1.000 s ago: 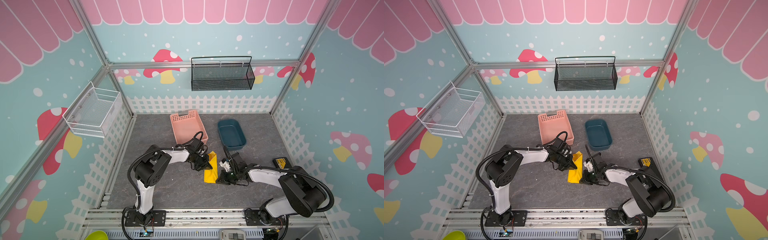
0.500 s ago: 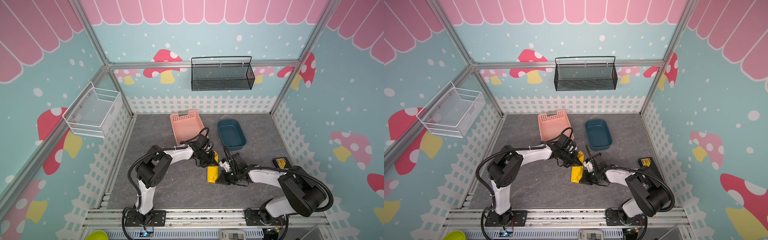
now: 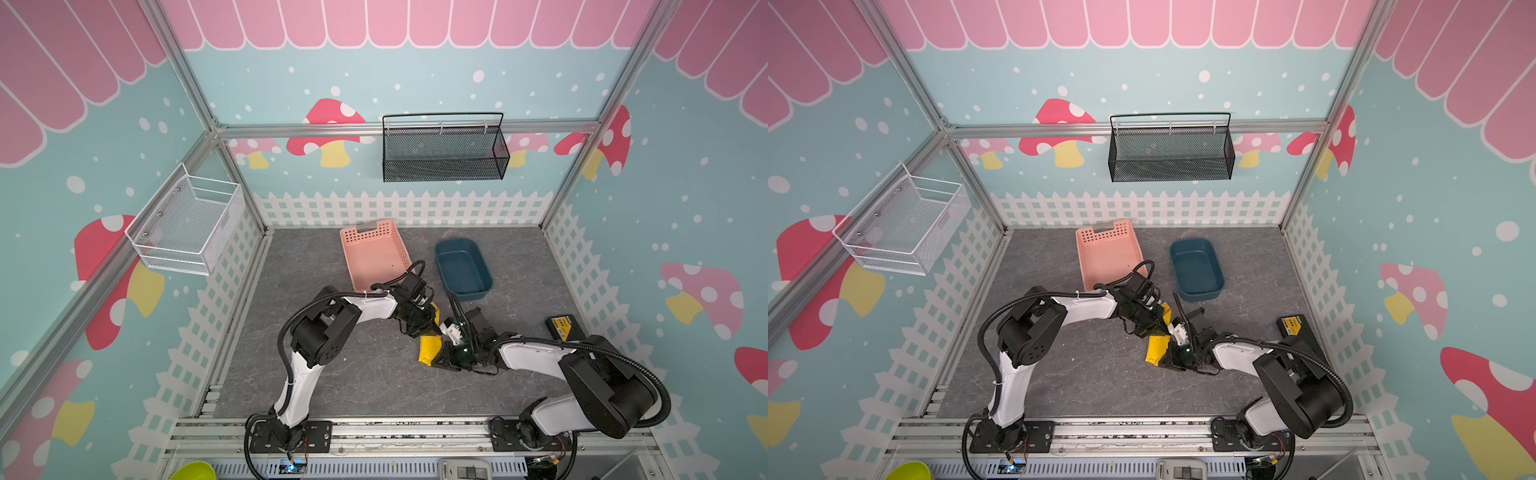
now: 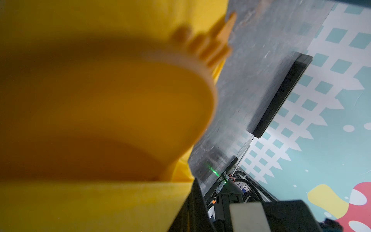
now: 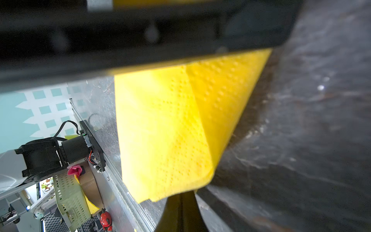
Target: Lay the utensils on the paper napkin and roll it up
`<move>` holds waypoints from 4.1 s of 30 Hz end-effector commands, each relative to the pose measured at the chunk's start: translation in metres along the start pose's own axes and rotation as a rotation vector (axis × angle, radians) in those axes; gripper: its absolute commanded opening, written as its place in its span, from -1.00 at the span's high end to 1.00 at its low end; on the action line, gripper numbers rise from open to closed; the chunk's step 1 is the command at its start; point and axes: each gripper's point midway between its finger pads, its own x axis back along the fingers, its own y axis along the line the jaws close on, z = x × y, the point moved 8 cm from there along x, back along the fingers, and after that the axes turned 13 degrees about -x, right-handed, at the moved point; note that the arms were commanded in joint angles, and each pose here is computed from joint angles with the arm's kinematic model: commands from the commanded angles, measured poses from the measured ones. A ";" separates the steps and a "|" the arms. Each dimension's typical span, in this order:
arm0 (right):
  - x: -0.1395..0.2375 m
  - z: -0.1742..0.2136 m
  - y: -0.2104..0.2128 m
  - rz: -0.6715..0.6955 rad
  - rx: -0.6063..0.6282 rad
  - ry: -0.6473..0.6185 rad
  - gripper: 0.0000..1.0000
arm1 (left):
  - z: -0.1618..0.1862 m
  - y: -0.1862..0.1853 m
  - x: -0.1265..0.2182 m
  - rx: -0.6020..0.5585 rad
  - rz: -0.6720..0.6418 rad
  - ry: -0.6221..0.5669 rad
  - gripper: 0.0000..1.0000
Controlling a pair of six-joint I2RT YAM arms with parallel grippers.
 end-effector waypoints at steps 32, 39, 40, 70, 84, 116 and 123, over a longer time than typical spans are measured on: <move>0.022 0.002 -0.016 -0.152 -0.217 -0.158 1.00 | -0.003 0.027 -0.004 0.158 0.135 -0.232 0.94; 0.021 -0.001 -0.012 -0.207 -0.234 -0.164 1.00 | -0.002 0.024 -0.001 0.152 0.138 -0.224 0.93; 0.020 -0.001 -0.013 -0.204 -0.237 -0.166 1.00 | -0.002 0.024 -0.001 0.152 0.138 -0.223 0.93; 0.018 -0.018 -0.009 -0.239 -0.265 -0.219 1.00 | 0.003 0.016 0.007 0.147 0.209 -0.239 0.93; 0.006 -0.011 -0.013 -0.291 -0.241 -0.100 1.00 | 0.001 0.011 0.010 0.147 0.240 -0.256 0.93; -0.012 -0.003 -0.046 -0.095 -0.316 -0.061 1.00 | -0.006 -0.037 0.012 0.069 0.240 -0.251 0.94; -0.011 -0.001 -0.046 -0.095 -0.316 -0.060 1.00 | -0.010 -0.033 -0.001 0.072 0.217 -0.216 0.94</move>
